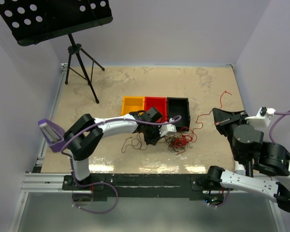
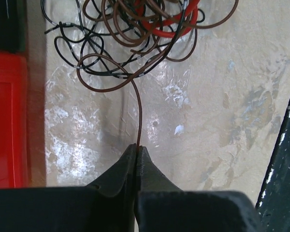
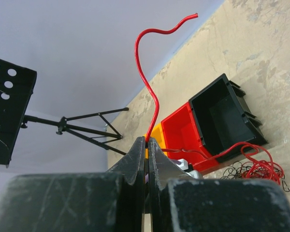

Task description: Untangle the cables

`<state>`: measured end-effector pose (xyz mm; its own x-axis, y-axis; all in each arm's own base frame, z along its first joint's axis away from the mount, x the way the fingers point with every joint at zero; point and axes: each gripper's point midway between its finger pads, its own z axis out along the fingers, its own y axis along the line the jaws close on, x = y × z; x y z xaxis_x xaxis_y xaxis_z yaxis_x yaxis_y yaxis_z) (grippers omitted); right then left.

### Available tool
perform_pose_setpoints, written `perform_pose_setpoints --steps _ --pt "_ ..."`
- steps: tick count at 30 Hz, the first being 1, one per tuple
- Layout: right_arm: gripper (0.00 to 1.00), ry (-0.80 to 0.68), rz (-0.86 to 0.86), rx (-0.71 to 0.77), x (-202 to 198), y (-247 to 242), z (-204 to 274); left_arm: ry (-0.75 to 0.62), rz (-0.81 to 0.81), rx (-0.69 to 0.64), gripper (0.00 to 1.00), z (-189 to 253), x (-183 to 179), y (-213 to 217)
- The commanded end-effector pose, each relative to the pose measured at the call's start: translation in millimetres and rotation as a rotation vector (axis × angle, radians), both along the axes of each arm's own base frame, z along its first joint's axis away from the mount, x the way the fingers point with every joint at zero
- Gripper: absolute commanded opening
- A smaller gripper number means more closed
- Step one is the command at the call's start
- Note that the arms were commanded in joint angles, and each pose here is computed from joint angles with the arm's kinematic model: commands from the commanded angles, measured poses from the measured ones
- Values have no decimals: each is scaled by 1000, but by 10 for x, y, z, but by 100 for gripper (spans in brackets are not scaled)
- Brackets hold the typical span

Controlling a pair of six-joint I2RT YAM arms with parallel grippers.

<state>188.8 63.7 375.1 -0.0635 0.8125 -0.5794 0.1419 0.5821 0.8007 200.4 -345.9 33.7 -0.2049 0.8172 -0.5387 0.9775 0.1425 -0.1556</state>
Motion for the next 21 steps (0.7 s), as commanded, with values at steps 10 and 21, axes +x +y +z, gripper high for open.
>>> perform_pose_setpoints --steps 10,21 --pt "0 -12 -91 -19 -70 -350 90 -245 17 29 0 807 -36 926" --pt "0 -23 -115 -30 -68 -407 134 -556 249 69 0 1525 203 1918"
